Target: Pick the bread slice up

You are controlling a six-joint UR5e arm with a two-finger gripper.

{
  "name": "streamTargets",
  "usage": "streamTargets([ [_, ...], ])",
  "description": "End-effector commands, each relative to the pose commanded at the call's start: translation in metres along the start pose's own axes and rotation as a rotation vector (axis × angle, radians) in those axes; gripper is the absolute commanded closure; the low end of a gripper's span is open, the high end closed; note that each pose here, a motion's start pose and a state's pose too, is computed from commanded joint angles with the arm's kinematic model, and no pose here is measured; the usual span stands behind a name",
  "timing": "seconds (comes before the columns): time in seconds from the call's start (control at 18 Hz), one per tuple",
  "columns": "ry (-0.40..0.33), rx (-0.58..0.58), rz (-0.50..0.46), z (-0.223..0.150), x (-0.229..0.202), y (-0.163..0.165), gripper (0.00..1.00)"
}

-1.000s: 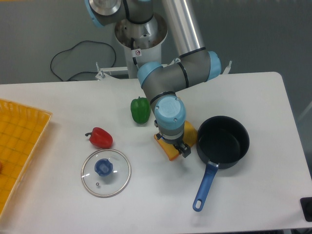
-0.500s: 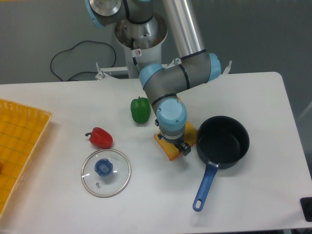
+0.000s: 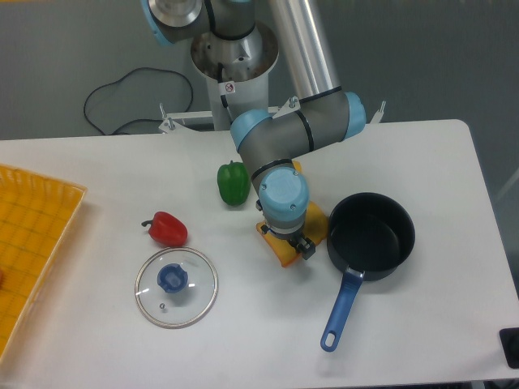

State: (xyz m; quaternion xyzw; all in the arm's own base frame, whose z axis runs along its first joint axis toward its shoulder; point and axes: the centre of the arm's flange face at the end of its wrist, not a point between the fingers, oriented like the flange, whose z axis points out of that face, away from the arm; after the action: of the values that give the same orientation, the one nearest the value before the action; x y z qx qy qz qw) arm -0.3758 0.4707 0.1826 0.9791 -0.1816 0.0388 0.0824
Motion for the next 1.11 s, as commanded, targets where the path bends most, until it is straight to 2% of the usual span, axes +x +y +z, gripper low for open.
streamTargets([
  [0.33, -0.004, -0.001, 0.003, -0.001, 0.000, -0.001, 0.00],
  [0.44, -0.032, 0.009, 0.010, -0.010, 0.000, -0.008, 0.00],
  [1.11, -0.050, -0.005, 0.021, 0.003, 0.003, -0.009, 0.00],
])
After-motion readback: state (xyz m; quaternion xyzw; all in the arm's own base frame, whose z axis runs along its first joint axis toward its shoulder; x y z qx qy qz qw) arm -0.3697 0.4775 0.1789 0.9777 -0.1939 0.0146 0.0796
